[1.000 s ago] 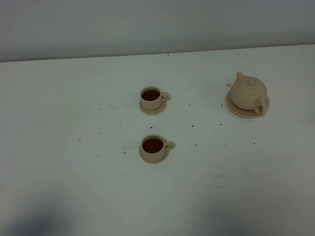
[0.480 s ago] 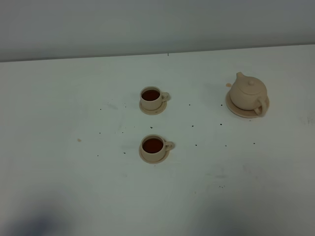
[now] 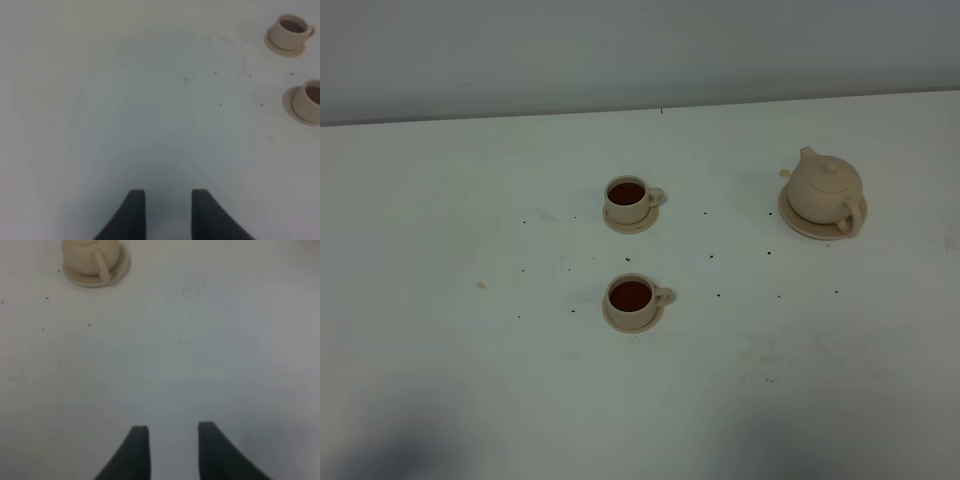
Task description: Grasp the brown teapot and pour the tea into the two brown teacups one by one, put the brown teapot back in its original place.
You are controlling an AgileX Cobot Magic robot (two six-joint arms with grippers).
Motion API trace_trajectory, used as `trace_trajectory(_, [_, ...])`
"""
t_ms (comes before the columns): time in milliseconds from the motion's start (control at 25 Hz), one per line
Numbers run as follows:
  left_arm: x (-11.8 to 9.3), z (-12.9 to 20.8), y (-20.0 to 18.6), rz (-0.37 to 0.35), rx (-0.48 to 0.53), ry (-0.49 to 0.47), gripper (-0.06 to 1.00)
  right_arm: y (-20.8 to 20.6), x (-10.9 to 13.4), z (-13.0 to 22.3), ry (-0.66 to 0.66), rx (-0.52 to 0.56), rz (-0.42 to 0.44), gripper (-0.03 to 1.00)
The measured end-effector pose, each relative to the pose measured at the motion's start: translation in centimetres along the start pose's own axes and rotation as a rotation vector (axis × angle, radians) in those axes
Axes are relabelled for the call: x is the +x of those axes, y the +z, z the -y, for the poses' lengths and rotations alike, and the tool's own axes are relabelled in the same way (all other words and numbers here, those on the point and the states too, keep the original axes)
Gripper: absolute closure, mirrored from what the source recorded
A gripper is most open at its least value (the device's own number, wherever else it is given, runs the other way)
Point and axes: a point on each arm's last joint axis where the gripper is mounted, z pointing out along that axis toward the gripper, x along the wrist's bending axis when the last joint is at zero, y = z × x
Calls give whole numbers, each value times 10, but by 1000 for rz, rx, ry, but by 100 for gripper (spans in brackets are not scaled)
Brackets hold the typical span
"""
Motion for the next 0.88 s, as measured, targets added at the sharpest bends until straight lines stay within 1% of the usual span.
trace_trajectory(880, [0,0,0,0,0,0,70,0,0,0,0,0,0,73])
